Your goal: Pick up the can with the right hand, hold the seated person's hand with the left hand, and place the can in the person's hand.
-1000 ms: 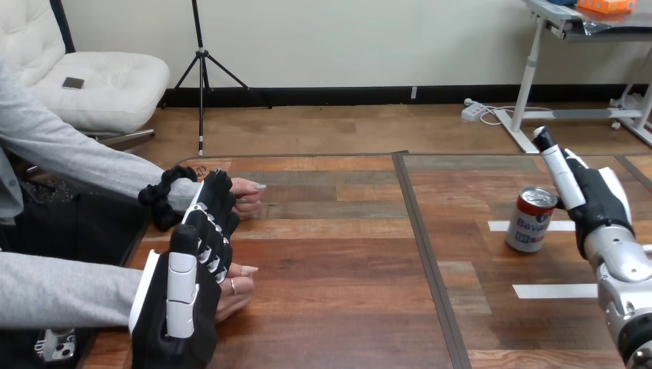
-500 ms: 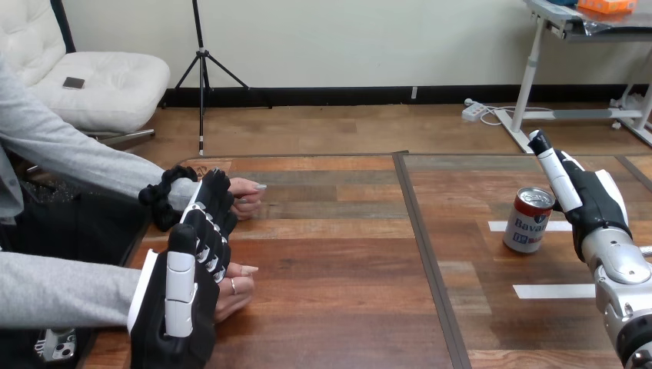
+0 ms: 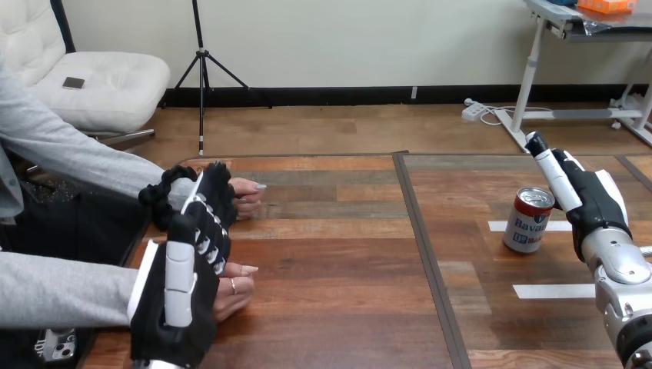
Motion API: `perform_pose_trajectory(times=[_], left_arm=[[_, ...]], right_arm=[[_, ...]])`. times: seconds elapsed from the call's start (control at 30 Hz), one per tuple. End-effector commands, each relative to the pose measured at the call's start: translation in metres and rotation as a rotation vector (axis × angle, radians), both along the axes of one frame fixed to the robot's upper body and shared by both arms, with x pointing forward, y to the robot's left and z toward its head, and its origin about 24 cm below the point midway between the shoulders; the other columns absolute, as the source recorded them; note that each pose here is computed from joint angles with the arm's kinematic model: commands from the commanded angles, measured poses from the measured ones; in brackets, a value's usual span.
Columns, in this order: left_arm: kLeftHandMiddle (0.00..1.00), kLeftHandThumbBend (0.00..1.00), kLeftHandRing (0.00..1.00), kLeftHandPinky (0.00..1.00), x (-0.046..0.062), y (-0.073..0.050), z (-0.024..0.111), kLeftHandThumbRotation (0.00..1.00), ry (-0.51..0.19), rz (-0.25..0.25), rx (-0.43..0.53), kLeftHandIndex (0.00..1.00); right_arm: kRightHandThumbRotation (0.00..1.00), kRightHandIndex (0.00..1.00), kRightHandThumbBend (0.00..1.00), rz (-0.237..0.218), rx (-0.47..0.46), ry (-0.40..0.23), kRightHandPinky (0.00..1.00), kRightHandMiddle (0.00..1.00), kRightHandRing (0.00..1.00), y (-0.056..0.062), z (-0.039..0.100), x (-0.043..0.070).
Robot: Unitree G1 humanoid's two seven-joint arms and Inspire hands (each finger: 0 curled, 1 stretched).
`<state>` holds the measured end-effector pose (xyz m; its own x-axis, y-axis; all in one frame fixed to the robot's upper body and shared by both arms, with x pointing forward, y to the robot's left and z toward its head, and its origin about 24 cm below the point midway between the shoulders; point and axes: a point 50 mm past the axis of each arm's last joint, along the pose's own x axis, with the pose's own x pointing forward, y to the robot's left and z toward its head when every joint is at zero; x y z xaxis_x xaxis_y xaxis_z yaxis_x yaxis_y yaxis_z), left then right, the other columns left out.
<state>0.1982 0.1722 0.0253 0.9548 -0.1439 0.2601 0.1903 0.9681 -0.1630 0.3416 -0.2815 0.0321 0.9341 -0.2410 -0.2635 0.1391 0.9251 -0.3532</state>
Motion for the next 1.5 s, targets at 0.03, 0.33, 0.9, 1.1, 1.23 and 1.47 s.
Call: perform_pose_trajectory(times=[0.03,0.33,0.9,1.1,1.23,1.47], left_arm=[[0.98,0.76,1.00,1.00,0.0137,-0.0010,0.0163,1.00,-0.084,-0.010,-0.003,0.95],[0.98,0.76,1.00,1.00,0.0154,-0.0010,0.0168,1.00,-0.082,-0.009,-0.004,0.95],[0.97,0.77,0.99,1.00,0.0176,-0.0004,0.0158,0.98,-0.083,-0.007,0.000,0.95],[0.96,0.77,0.98,1.00,0.0178,0.0000,0.0160,0.98,-0.087,-0.008,0.000,0.94],[0.96,0.76,0.98,1.00,0.0177,0.0005,0.0169,0.98,-0.088,-0.010,0.001,0.94],[0.96,0.76,0.98,1.00,0.0179,0.0014,0.0173,0.98,-0.086,-0.009,0.000,0.94]], right_arm=[[0.93,0.98,1.00,0.015,0.022,-0.068,0.96,1.00,1.00,0.0097,0.0182,0.0146],[0.92,0.99,1.00,0.012,0.027,-0.067,0.96,1.00,1.00,0.0104,0.0194,0.0159],[0.90,1.00,1.00,0.034,-0.005,-0.062,0.99,1.00,1.00,0.0109,0.0205,0.0164],[0.89,1.00,1.00,0.045,-0.033,-0.055,0.94,1.00,1.00,0.0113,0.0204,0.0164],[0.88,1.00,1.00,0.055,-0.064,-0.050,0.87,1.00,0.99,0.0115,0.0205,0.0164],[0.83,1.00,1.00,0.052,-0.051,-0.049,0.83,1.00,0.99,0.0121,0.0194,0.0161]])
